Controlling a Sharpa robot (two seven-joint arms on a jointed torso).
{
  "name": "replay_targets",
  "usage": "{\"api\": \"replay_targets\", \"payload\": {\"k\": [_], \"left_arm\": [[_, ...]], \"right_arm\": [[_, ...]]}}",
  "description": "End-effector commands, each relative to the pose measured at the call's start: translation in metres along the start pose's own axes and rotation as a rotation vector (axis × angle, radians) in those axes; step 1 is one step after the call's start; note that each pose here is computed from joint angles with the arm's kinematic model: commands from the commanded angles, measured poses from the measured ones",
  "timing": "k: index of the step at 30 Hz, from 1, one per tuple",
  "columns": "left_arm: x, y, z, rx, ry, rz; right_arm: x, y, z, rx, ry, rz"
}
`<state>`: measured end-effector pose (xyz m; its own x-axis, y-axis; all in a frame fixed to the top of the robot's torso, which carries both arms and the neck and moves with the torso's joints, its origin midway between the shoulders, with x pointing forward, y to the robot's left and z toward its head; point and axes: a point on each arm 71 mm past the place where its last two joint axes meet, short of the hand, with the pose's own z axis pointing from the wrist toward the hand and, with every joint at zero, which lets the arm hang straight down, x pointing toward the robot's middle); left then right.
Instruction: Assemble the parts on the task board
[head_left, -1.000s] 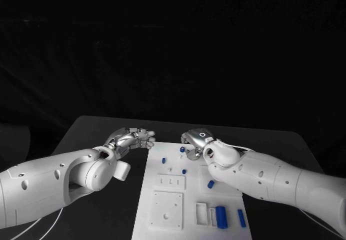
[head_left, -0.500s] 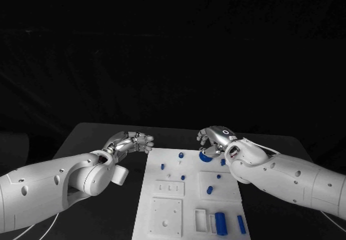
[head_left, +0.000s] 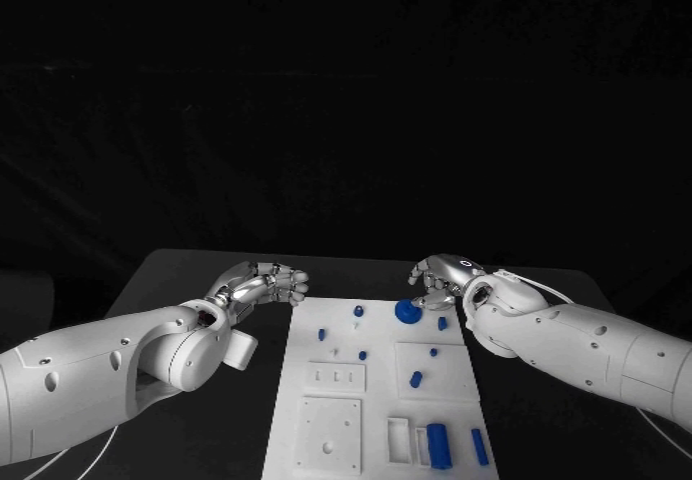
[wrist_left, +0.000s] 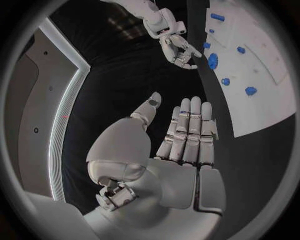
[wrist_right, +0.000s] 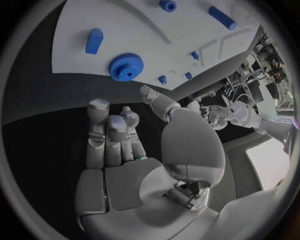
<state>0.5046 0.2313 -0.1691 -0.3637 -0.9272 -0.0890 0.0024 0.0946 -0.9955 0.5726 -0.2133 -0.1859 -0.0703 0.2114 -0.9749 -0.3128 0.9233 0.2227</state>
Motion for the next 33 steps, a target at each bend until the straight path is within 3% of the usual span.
{"api": "replay_targets", "payload": {"k": [1, 11, 33], "left_arm": [[0.0031, -0.0019, 0.0008, 0.016, 0.021, -0.007], [0.0028, -0.0014, 0.0009, 0.011, 0.018, -0.007], [0.0045, -0.0019, 0.0004, 0.011, 0.023, -0.01]], "right_arm": [[0.009, -0.002, 0.001, -0.002, 0.088, 0.025], [0.025, -0.004, 0.001, 0.006, 0.112, -0.018], [0.033, -0.006, 0.006, 0.037, 0.132, -0.011]]}}
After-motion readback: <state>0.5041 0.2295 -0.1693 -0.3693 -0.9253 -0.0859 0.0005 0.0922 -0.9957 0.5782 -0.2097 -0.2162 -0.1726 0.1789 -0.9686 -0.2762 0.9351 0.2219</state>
